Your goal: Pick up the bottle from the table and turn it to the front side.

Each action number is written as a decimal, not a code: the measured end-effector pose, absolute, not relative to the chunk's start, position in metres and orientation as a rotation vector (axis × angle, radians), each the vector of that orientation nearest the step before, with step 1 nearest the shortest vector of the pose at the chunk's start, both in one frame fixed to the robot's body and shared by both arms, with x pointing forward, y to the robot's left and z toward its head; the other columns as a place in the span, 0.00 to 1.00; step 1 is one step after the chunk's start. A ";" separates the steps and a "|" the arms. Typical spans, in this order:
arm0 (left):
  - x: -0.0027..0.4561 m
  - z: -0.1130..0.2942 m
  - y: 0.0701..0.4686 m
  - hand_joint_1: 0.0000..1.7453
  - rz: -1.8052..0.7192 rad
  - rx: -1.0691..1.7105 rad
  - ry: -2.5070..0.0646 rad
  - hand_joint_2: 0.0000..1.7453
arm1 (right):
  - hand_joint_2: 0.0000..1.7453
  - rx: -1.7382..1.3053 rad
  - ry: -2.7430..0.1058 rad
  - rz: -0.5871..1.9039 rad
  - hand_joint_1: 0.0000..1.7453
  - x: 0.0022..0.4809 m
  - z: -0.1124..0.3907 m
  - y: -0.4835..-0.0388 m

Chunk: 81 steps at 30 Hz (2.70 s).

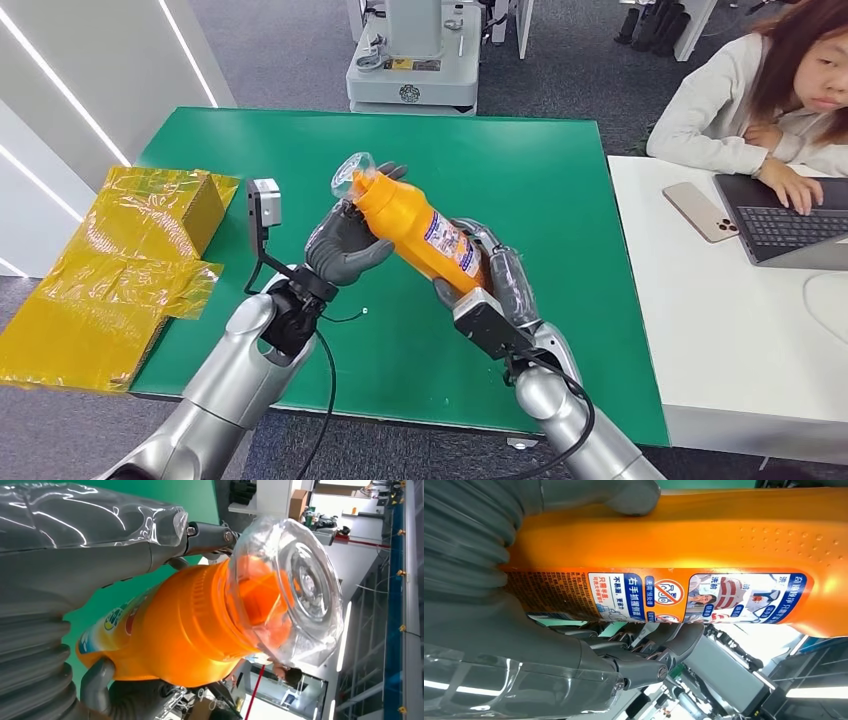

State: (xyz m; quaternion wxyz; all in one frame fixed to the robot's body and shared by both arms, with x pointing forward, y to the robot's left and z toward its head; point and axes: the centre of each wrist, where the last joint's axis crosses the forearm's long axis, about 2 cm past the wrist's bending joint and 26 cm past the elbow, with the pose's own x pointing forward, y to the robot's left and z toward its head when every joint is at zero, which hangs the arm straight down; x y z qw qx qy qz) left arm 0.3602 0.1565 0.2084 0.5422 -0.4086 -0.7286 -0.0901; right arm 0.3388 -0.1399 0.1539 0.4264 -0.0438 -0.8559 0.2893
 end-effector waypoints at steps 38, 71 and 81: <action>0.372 0.227 0.109 0.25 -0.055 -0.833 -1.894 1.00 | 1.00 -0.212 -2.046 0.607 1.00 0.351 0.130 -0.137; 0.385 0.218 0.130 0.00 -0.120 -0.623 -1.963 1.00 | 1.00 -0.236 -2.167 0.648 1.00 0.362 0.147 -0.122; 0.393 0.225 0.157 0.00 -0.094 -0.581 -1.982 1.00 | 1.00 -0.209 -2.246 0.592 1.00 0.359 0.163 -0.114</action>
